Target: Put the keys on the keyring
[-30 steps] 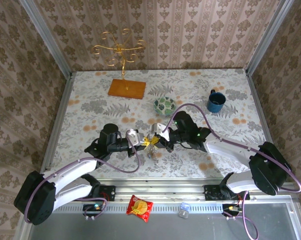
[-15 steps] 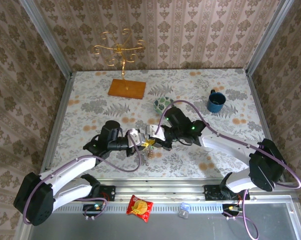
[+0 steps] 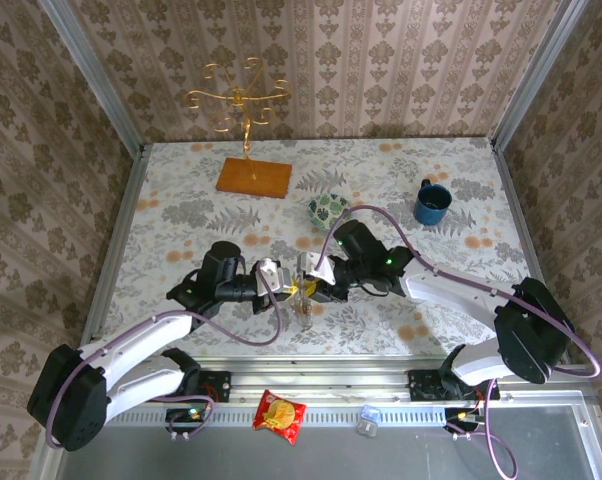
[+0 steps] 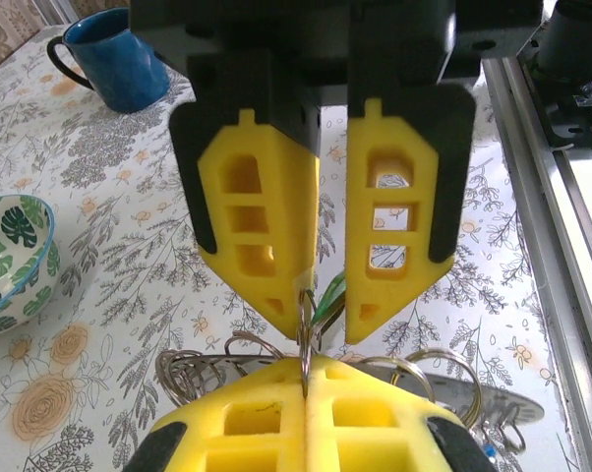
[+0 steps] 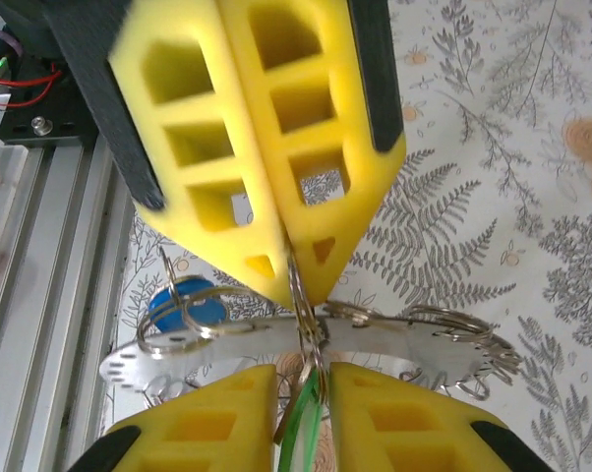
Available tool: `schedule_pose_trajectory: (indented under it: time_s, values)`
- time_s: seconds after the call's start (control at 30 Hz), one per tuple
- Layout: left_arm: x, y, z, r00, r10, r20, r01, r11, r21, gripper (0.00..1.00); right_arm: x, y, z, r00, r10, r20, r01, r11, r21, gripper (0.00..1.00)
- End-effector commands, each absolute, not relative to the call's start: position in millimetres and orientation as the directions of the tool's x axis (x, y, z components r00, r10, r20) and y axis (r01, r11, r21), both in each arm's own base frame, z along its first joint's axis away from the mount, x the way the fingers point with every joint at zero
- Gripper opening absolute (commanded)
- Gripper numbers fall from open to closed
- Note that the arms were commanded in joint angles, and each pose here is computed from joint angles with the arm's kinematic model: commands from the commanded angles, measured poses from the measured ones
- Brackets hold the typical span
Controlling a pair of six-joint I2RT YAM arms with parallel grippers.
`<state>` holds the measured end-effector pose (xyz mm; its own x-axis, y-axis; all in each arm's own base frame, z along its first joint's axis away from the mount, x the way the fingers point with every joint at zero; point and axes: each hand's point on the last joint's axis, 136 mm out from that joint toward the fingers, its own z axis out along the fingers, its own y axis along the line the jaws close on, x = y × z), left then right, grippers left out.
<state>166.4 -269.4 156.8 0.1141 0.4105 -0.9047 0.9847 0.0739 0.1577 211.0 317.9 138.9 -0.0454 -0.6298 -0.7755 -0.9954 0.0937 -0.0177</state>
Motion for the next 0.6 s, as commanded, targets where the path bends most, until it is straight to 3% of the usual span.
schedule_pose_trajectory:
  time_s: [0.0,0.33,0.57]
  values:
    - [162.2,-272.1,167.0,0.146,0.366,-0.919,0.982,0.058,0.18,0.0,209.9,320.2,155.6,-0.038,-0.577,-0.816,-0.994,0.106,-0.028,0.2]
    - [161.9,-271.3,164.3,0.15,0.372,-0.916,0.981,0.056,0.183,0.0,208.1,315.7,161.5,-0.038,-0.567,-0.823,-0.993,0.116,-0.034,0.19]
    - [160.6,-272.1,167.3,0.162,0.356,-0.92,0.98,0.05,0.192,0.0,210.4,317.0,150.6,-0.058,-0.584,-0.81,-0.993,0.115,-0.012,0.04]
